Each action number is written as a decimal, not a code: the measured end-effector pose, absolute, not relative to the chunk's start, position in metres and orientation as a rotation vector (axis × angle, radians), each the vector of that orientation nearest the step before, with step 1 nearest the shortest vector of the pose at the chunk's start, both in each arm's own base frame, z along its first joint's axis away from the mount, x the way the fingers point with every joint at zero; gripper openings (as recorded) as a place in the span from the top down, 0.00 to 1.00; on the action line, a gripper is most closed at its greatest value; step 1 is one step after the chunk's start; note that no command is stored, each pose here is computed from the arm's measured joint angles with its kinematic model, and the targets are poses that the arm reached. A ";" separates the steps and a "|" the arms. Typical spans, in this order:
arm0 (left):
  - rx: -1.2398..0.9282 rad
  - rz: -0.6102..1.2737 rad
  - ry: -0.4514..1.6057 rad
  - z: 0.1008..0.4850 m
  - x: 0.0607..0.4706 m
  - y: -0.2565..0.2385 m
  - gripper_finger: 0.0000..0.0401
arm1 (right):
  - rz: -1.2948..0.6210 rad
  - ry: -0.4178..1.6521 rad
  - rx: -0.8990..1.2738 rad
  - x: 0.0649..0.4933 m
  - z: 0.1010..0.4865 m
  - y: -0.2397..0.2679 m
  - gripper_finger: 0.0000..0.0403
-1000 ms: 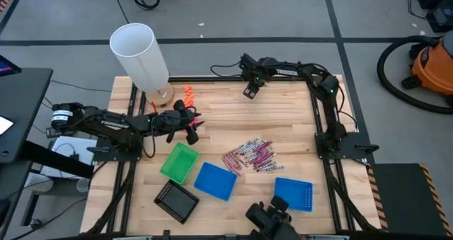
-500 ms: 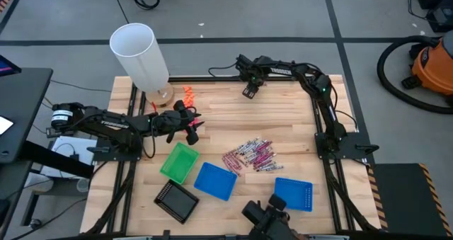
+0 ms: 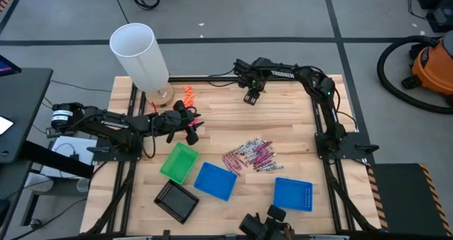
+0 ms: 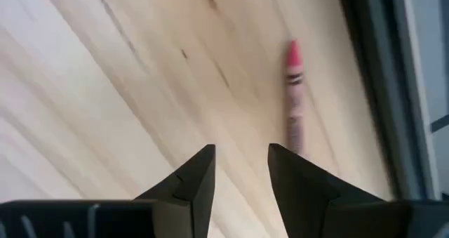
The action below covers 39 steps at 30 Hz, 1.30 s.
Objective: Sort crayons
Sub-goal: Put the pink crayon into the right blue basket
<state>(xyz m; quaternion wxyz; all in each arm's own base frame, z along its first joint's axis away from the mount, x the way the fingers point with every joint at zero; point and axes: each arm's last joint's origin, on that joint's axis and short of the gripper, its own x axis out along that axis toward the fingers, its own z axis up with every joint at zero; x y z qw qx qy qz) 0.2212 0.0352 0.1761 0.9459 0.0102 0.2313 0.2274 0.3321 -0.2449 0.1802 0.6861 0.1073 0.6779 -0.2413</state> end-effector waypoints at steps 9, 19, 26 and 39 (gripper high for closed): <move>0.020 0.463 0.471 0.176 0.221 0.035 0.56 | -0.588 1.517 0.260 0.318 0.174 -0.258 0.67; 0.016 0.464 0.470 0.176 0.221 0.035 0.56 | -0.553 1.514 0.329 0.304 0.149 -0.258 0.68; 0.013 0.461 0.470 0.176 0.221 0.035 0.56 | -0.529 1.526 0.341 0.303 0.144 -0.253 0.78; -0.019 0.411 0.476 0.175 0.221 0.034 0.56 | -0.477 1.580 0.311 0.312 0.149 -0.242 0.92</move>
